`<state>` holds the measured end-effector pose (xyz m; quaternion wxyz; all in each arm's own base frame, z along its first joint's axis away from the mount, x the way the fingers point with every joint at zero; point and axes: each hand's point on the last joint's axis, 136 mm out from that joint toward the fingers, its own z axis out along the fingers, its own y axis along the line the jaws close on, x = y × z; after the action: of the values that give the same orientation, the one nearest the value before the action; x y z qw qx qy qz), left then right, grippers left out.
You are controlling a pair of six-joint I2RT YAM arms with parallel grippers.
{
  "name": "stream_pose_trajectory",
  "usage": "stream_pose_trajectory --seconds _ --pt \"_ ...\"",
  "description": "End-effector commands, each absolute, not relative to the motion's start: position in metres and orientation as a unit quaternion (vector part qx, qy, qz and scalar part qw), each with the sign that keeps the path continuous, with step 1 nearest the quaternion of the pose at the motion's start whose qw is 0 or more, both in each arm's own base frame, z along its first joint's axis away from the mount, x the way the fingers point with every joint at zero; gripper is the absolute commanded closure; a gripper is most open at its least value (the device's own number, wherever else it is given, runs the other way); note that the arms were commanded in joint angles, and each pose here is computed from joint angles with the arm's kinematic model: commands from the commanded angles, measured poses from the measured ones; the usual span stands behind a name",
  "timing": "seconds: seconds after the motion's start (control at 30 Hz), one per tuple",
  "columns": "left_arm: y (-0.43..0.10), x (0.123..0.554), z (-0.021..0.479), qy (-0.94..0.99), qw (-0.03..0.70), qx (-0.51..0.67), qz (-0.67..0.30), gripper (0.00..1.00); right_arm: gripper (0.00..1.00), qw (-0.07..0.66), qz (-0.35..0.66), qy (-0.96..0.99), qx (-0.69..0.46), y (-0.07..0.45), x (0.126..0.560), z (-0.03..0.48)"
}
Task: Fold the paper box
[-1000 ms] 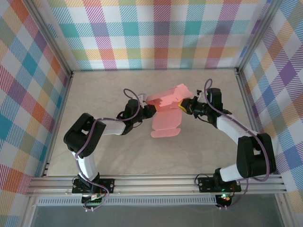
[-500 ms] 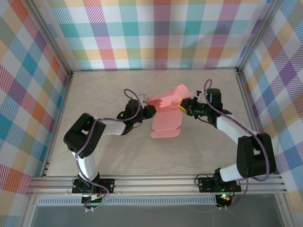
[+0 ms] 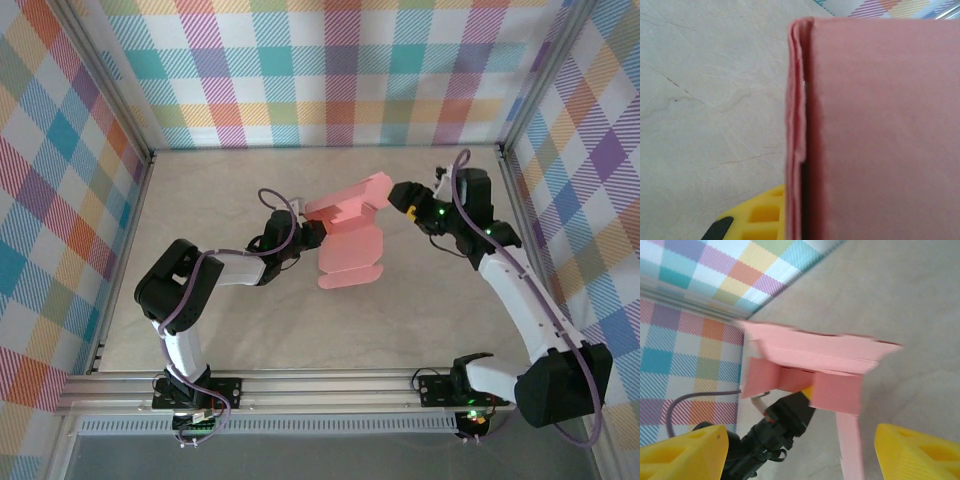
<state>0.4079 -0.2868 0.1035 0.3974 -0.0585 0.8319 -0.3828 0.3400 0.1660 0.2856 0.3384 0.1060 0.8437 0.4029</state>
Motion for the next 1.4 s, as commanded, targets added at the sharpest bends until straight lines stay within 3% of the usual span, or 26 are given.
stream_pose_trajectory --seconds 0.0,0.33,0.73,0.97,1.23,1.37 --pt "-0.285 0.411 0.100 0.833 0.407 -0.059 -0.371 1.00 0.25 0.349 0.346 0.870 0.039 0.187 0.334 0.299" --pt "-0.279 0.409 0.099 0.834 0.417 -0.055 -0.356 1.00 0.31 0.330 0.298 0.895 -0.044 0.247 0.361 0.304" --pt "-0.278 0.407 0.105 0.832 0.420 -0.051 -0.359 1.00 0.35 0.282 0.299 0.911 -0.036 0.263 0.376 0.267" --pt "-0.279 0.407 0.104 0.833 0.419 -0.049 -0.358 1.00 0.51 0.267 0.315 0.910 -0.038 0.275 0.382 0.260" --pt "-0.278 0.407 0.106 0.832 0.421 -0.049 -0.358 1.00 0.49 0.249 0.312 0.916 -0.032 0.279 0.387 0.245" --pt "-0.278 0.406 0.105 0.832 0.420 -0.048 -0.359 1.00 0.55 0.242 0.325 0.914 -0.028 0.284 0.388 0.243"
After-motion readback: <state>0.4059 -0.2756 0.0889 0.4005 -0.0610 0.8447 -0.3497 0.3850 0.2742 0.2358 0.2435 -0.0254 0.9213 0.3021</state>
